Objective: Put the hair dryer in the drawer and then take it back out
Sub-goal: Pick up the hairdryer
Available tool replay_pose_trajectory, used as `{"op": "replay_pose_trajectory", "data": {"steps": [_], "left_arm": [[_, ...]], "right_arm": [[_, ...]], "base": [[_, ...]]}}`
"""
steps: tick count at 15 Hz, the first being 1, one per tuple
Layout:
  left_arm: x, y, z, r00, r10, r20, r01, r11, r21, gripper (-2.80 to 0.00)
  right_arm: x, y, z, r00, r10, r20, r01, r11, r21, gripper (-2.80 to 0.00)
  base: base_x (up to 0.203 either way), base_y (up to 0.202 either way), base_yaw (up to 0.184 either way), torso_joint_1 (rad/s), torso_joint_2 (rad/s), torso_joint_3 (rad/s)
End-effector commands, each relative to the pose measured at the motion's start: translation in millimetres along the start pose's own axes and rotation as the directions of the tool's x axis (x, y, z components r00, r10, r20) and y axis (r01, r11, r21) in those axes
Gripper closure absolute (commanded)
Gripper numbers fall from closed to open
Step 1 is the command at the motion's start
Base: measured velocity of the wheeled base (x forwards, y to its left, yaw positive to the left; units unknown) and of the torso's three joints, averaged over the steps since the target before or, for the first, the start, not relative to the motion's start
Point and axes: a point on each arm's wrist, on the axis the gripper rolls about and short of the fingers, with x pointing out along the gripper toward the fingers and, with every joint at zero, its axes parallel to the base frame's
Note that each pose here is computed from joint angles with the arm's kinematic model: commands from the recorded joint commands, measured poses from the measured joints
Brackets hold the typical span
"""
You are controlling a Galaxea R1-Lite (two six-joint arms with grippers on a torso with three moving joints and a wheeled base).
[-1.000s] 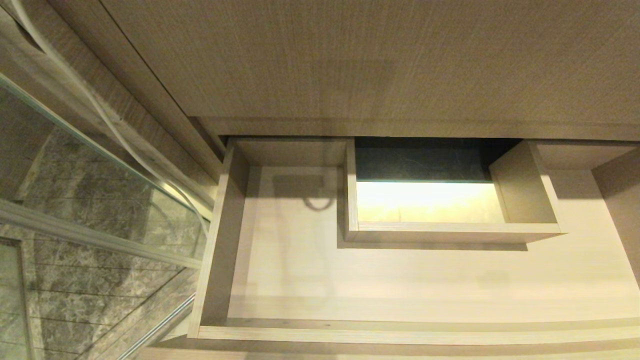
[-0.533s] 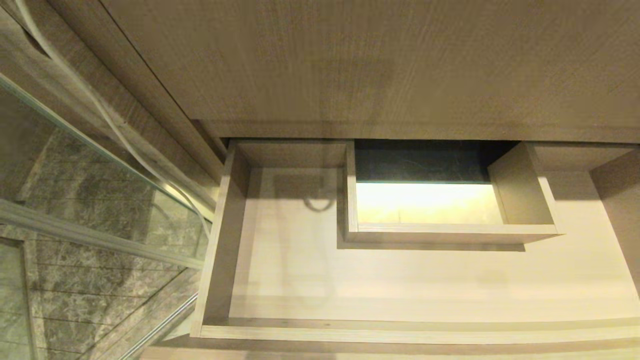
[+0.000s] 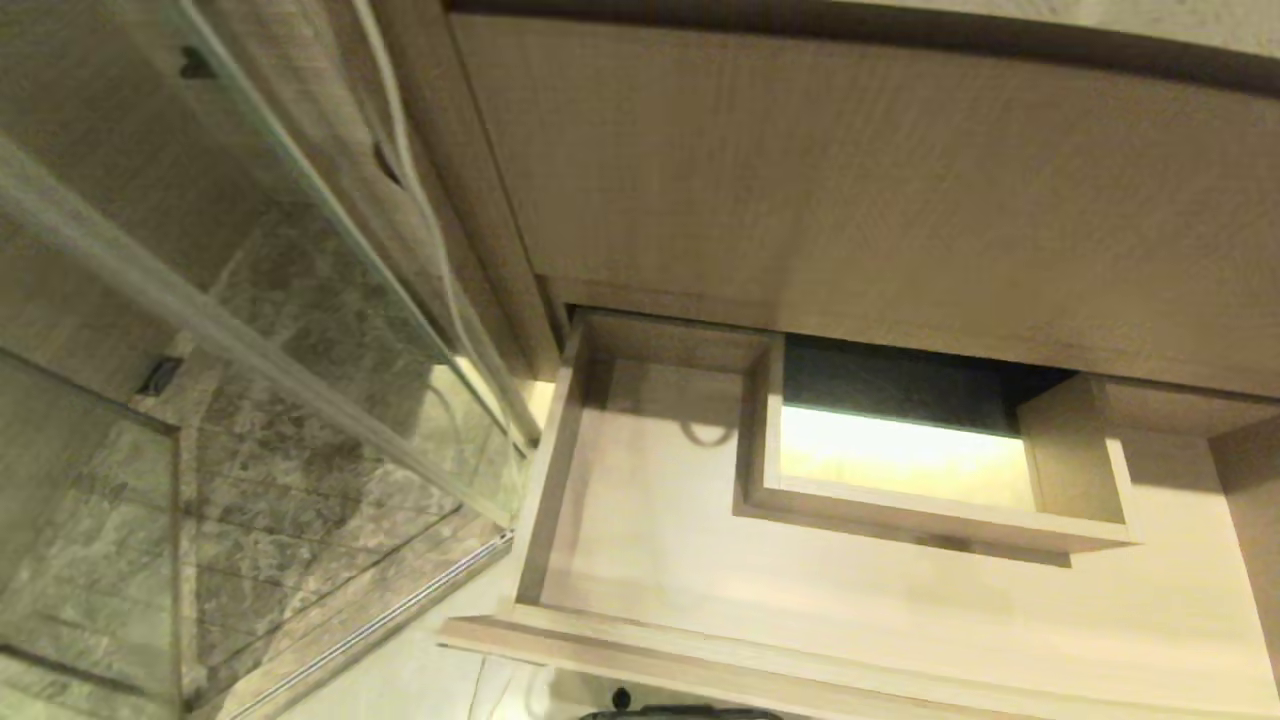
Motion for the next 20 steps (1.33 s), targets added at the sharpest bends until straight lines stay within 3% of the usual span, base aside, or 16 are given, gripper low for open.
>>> {"op": "replay_pose_trajectory", "data": {"steps": [1, 5, 14, 20], "left_arm": [[0.0, 0.0, 0.0, 1.000, 0.000, 0.001, 0.000, 1.000, 0.000, 0.00], [0.0, 0.0, 0.0, 1.000, 0.000, 0.001, 0.000, 1.000, 0.000, 0.00], [0.0, 0.0, 0.0, 1.000, 0.000, 0.001, 0.000, 1.000, 0.000, 0.00], [0.0, 0.0, 0.0, 1.000, 0.000, 0.001, 0.000, 1.000, 0.000, 0.00]], "right_arm": [[0.1, 0.0, 0.2, 1.000, 0.002, -0.001, -0.002, 1.000, -0.002, 0.00], [0.1, -0.1, 0.2, 1.000, -0.002, -0.001, 0.002, 1.000, 0.001, 0.00], [0.1, 0.1, 0.5, 1.000, 0.005, 0.002, -0.005, 1.000, -0.001, 0.00], [0.1, 0.0, 0.2, 1.000, 0.002, -0.001, -0.002, 1.000, -0.002, 0.00]], "base": [[-0.002, -0.012, 0.177, 0.157, -0.50, -0.222], [0.003, -0.007, 0.145, 0.290, -0.25, -0.130], [0.000, 0.000, 0.000, 0.017, -0.01, -0.005], [0.000, 0.000, 0.000, 0.213, -0.39, -0.187]]}}
